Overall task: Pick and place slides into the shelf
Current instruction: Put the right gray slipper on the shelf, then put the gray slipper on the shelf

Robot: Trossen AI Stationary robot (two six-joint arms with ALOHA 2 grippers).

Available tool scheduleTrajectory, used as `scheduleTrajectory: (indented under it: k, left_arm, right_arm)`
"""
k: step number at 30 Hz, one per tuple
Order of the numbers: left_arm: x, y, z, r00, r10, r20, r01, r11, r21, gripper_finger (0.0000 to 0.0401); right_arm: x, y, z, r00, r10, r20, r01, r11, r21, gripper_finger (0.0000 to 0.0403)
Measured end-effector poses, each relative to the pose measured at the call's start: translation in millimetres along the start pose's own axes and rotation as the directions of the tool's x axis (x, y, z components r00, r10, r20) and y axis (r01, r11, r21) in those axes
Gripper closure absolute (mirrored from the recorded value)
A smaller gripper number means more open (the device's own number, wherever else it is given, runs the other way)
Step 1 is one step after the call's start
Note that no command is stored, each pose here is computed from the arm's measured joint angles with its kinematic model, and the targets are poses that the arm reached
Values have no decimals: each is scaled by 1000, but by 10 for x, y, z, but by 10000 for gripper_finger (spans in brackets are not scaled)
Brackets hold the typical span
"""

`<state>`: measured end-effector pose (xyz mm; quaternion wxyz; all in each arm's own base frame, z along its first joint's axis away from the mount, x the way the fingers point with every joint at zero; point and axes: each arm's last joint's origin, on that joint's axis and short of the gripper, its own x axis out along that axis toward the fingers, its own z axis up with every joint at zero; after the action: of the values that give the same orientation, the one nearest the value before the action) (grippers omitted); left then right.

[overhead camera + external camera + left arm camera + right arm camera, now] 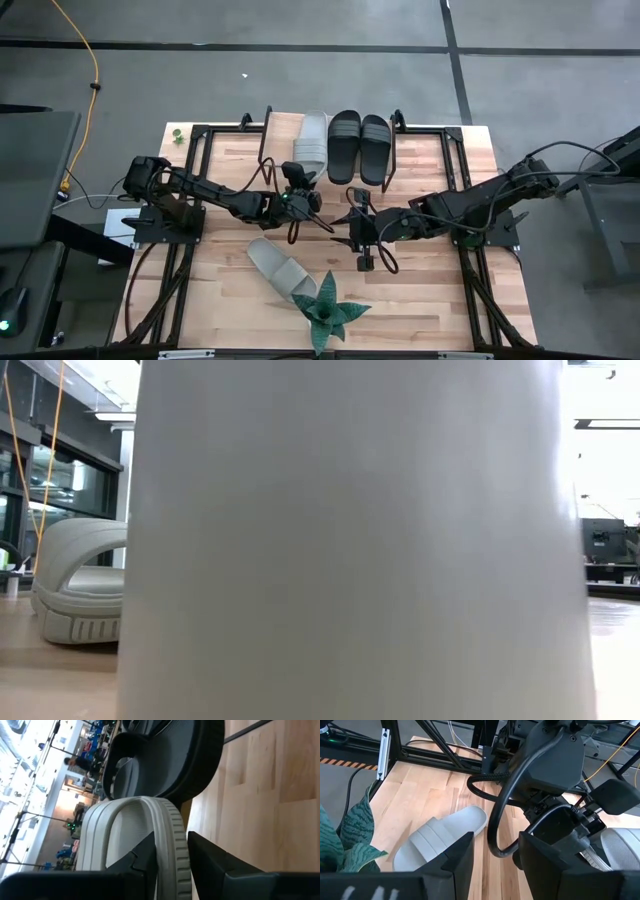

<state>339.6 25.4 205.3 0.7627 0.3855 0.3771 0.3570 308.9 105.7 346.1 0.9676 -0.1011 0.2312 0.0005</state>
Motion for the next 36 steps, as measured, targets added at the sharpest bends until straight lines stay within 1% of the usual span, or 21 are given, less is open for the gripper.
scheduleTrajectory:
  k: [6,16,21,27,31,34,36]
  left_arm:
    - [0,-6,4,1000,-21,15,21,1000,-6,292]
    - [0,-6,4,1000,-21,15,21,1000,-11,224]
    - [0,-6,4,1000,-21,15,22,999,-24,199]
    - [-39,-28,21,999,-23,24,24,1000,-15,189]
    - [-139,-52,85,999,8,49,-8,1000,6,191]
    - [-213,-74,135,997,11,82,-11,1000,-5,190]
    - [-261,-81,163,996,32,88,-32,999,0,190]
  right_arm:
    - [0,0,0,1000,0,0,0,1000,0,256]
    - [0,-1,0,1000,0,0,0,1000,0,256]
    - [0,0,-1,1000,0,-1,0,1000,0,256]
    - [0,-1,-10,1000,0,-10,0,1000,-4,256]
    - [-1,0,-13,1000,1,-14,-1,1000,-5,256]
    - [-1,2,-14,1000,2,-14,-2,1000,-5,256]
    - [-1,0,-14,1000,0,-14,0,1000,-5,256]
